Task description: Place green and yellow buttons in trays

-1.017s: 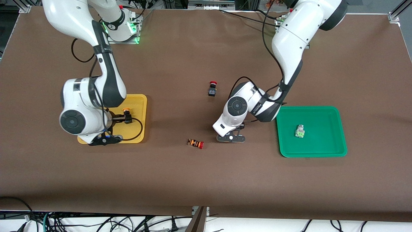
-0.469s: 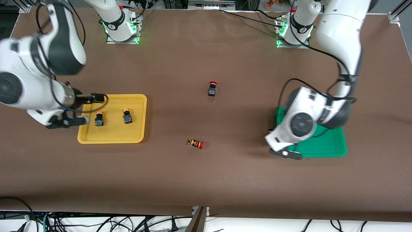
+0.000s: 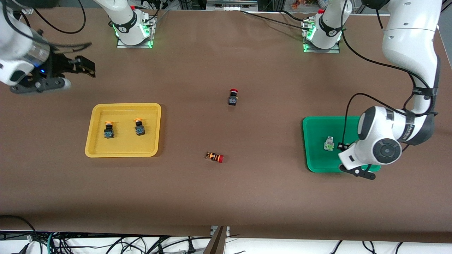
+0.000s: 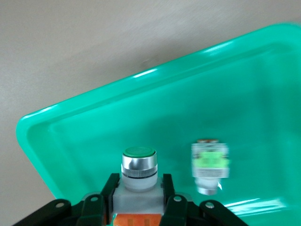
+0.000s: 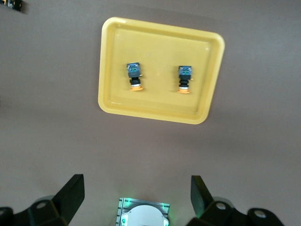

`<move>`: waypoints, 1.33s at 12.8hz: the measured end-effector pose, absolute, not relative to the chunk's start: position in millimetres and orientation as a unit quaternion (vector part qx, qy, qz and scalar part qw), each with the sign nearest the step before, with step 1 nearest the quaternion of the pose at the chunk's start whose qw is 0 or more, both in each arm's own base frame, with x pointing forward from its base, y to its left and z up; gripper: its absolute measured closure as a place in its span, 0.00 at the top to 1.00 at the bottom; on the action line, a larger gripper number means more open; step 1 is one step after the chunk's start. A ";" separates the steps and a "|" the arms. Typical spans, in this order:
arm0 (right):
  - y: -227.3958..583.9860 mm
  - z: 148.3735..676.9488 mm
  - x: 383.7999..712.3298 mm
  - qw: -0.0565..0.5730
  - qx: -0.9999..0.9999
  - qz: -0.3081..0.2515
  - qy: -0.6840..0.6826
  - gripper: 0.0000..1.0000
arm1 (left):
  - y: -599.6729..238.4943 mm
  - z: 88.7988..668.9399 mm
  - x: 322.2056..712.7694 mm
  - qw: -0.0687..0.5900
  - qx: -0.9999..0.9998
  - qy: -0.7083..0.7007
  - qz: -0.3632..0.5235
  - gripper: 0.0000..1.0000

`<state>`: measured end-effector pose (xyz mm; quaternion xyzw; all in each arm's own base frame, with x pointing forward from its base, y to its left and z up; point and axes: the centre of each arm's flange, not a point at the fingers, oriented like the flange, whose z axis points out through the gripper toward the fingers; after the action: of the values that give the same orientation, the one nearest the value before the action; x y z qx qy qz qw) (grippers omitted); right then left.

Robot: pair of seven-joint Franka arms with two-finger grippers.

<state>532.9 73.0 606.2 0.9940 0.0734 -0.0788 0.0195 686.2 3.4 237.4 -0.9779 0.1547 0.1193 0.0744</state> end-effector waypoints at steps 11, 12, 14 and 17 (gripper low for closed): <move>54.0 625.4 526.3 0.036 0.995 -0.074 0.058 1.00 | -62.3 503.2 662.6 0.059 -0.982 0.178 0.036 1.00; 52.9 623.4 527.4 0.036 0.995 -0.076 0.057 1.00 | -62.8 530.9 657.8 0.049 -0.983 0.172 0.027 1.00; 51.8 620.8 528.7 0.036 0.995 -0.079 0.056 1.00 | -57.0 575.7 639.9 0.038 -0.990 0.137 0.006 1.00; 51.5 620.6 528.6 0.036 0.995 -0.081 0.056 1.00 | -33.8 606.9 585.5 0.011 -0.998 0.057 -0.003 1.00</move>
<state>528.6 51.5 620.6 0.9945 0.0559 -0.0806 0.0357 585.5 -33.8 606.9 -0.9983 0.0574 -0.0027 0.0108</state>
